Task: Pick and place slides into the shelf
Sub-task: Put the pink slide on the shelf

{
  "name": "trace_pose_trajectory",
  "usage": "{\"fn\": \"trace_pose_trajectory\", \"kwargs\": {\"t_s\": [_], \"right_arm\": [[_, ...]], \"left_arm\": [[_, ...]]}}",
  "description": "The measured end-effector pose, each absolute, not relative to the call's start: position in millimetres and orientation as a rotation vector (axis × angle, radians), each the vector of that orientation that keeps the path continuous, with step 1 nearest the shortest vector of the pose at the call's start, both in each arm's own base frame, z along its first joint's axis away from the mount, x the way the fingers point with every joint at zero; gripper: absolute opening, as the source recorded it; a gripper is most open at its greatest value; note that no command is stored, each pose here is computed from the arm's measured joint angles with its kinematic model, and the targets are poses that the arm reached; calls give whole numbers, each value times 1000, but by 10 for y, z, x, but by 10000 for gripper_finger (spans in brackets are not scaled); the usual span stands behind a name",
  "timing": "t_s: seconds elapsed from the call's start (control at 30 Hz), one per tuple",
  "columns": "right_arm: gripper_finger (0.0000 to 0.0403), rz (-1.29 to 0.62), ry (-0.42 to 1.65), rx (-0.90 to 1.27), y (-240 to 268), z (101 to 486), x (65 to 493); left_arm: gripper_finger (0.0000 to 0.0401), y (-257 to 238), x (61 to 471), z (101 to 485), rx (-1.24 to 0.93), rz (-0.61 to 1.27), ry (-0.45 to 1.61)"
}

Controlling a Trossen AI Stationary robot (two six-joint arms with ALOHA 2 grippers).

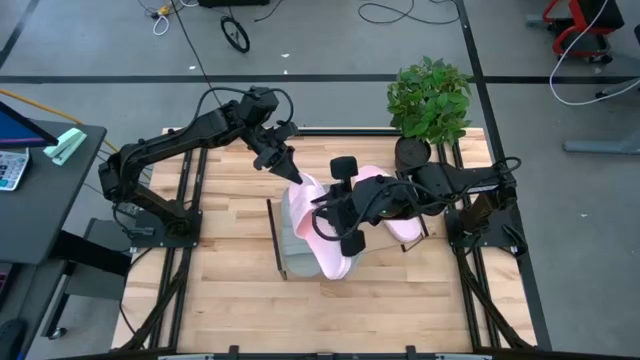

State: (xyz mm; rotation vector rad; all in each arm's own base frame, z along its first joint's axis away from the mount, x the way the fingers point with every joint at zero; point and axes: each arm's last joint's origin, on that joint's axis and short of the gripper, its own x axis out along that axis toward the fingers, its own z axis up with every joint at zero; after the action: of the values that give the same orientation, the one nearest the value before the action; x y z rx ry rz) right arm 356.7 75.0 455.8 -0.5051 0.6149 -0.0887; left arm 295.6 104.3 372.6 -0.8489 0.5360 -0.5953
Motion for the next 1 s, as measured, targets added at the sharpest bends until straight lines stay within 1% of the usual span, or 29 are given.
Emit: {"fn": "trace_pose_trajectory", "kwargs": {"t_s": [0.17, 0.3, 0.37, 0.47, 0.53, 0.87, 1.0], "right_arm": [[107, -151, 642, -360, 654, 4509, 3578], [97, -142, 658, -333, 639, 4489, 3579], [78, -136, 663, -346, 639, 4485, 3577], [26, -135, 667, -352, 638, 4482, 3575], [14, -134, 667, -355, 638, 4482, 3575], [11, -225, 682, -369, 621, 4463, 3566], [11, -256, 708, -388, 607, 4448, 3543]], "left_arm": [[25, 1043, 2956, 3726, -849, -595, 536], [23, 1045, 2961, 3736, -837, -599, 524], [23, 1045, 2962, 3740, -826, -604, 518], [23, 1044, 2961, 3739, -820, -608, 517], [26, 1044, 2960, 3739, -820, -612, 518], [99, 1151, 2930, 3738, -817, -521, 495], [119, 1247, 2882, 3751, -820, -491, 476]]}}
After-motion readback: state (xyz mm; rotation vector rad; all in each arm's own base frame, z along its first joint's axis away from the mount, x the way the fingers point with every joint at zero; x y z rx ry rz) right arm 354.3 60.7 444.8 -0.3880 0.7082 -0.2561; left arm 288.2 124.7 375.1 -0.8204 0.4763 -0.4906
